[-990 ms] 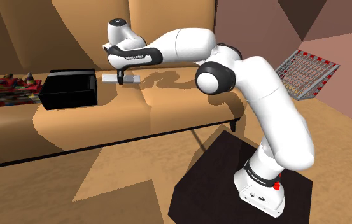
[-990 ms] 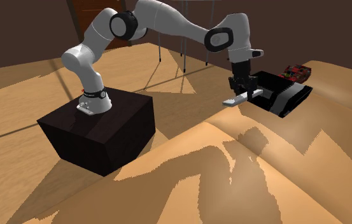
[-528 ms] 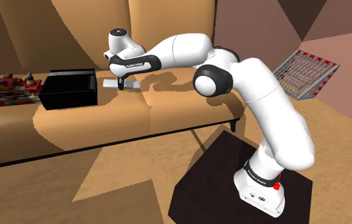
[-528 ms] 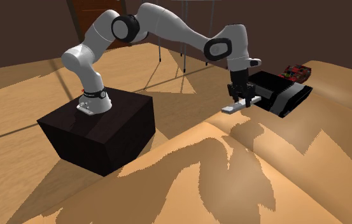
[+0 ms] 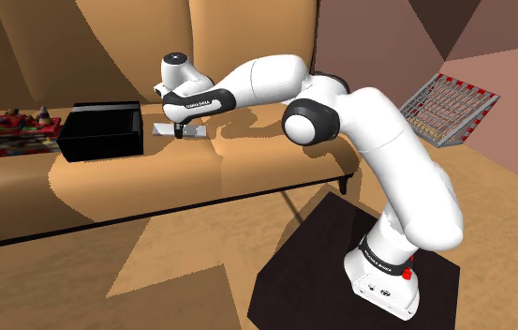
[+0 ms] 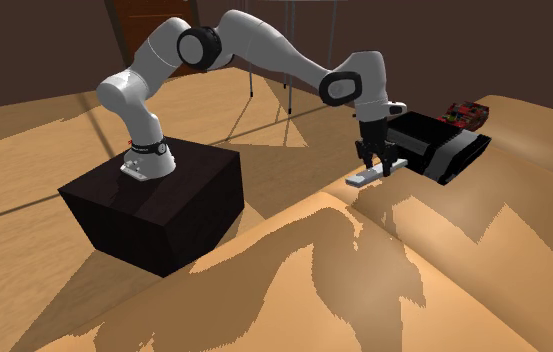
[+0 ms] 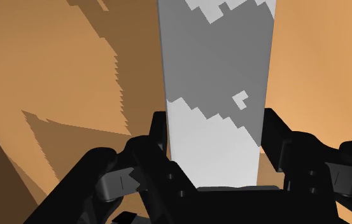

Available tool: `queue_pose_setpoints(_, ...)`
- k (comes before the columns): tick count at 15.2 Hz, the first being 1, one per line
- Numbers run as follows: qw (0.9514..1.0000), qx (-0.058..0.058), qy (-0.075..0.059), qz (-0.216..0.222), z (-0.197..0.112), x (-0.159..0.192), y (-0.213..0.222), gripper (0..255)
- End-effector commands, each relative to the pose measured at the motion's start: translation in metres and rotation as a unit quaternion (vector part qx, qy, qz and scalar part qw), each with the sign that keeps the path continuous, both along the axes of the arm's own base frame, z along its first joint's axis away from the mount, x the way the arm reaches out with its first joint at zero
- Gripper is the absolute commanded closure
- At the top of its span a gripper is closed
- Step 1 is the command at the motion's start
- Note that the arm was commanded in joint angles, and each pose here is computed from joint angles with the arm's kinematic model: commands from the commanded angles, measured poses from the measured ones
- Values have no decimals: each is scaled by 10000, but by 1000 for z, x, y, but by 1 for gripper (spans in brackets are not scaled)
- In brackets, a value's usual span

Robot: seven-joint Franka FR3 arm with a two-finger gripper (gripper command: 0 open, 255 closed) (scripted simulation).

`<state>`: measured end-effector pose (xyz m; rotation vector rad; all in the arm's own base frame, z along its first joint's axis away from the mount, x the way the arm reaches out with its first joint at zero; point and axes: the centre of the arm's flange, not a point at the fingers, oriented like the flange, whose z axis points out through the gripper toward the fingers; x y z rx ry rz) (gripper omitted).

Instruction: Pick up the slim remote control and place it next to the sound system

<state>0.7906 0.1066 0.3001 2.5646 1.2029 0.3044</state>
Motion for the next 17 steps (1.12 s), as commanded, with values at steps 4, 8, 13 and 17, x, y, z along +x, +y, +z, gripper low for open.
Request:
queue_pose_setpoints(4,10000,1,-4,0,0,0,0,255)
queue_pose_setpoints(8,10000,0,-4,0,0,0,0,0)
queue_pose_setpoints(13,10000,1,-4,0,37,-12,7,0)
queue_pose_setpoints(17,10000,1,-4,0,47,-15,9,0)
